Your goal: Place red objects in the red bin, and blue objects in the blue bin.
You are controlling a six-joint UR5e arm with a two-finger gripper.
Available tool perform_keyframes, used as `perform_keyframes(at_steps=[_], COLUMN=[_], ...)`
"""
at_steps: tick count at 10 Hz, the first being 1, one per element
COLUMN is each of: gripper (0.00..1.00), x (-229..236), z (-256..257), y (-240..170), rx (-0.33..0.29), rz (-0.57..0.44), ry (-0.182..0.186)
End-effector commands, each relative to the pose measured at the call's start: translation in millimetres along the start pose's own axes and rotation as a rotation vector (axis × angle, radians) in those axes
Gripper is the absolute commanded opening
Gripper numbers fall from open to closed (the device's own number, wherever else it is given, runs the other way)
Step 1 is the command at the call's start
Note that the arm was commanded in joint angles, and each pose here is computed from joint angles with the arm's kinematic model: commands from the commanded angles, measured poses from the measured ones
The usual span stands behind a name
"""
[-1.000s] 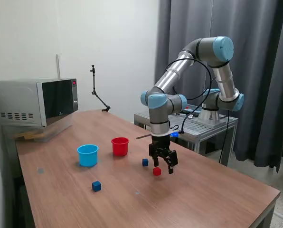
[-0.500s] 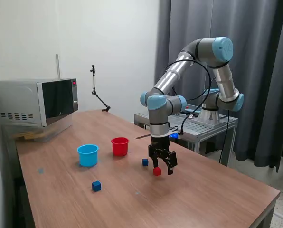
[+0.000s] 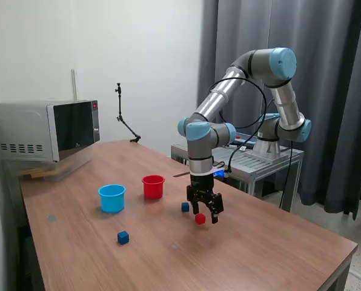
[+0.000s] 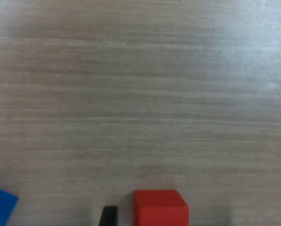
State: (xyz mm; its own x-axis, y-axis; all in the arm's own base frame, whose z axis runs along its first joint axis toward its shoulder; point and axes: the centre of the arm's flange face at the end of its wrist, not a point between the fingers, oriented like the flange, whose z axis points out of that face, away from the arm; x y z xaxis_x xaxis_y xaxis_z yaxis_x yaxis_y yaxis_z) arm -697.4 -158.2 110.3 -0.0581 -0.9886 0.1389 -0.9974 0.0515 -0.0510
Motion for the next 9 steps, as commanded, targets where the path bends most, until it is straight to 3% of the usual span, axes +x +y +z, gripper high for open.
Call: perform_keyframes(at_steps=[1,6,7,9], gripper=[1.00,1.00,0.00,0.00], x=[-1.1,-3.9,-5.0,-5.0], z=[0.0,11.5,10.9,10.1], y=[0.3,-0.6,0.2,1.2], rx=[0.000,0.016,0.011,-0.007], rz=[-0.008,-0.013,-0.014,-0.016], ry=[0.000,-0.001,-0.002,-0.002])
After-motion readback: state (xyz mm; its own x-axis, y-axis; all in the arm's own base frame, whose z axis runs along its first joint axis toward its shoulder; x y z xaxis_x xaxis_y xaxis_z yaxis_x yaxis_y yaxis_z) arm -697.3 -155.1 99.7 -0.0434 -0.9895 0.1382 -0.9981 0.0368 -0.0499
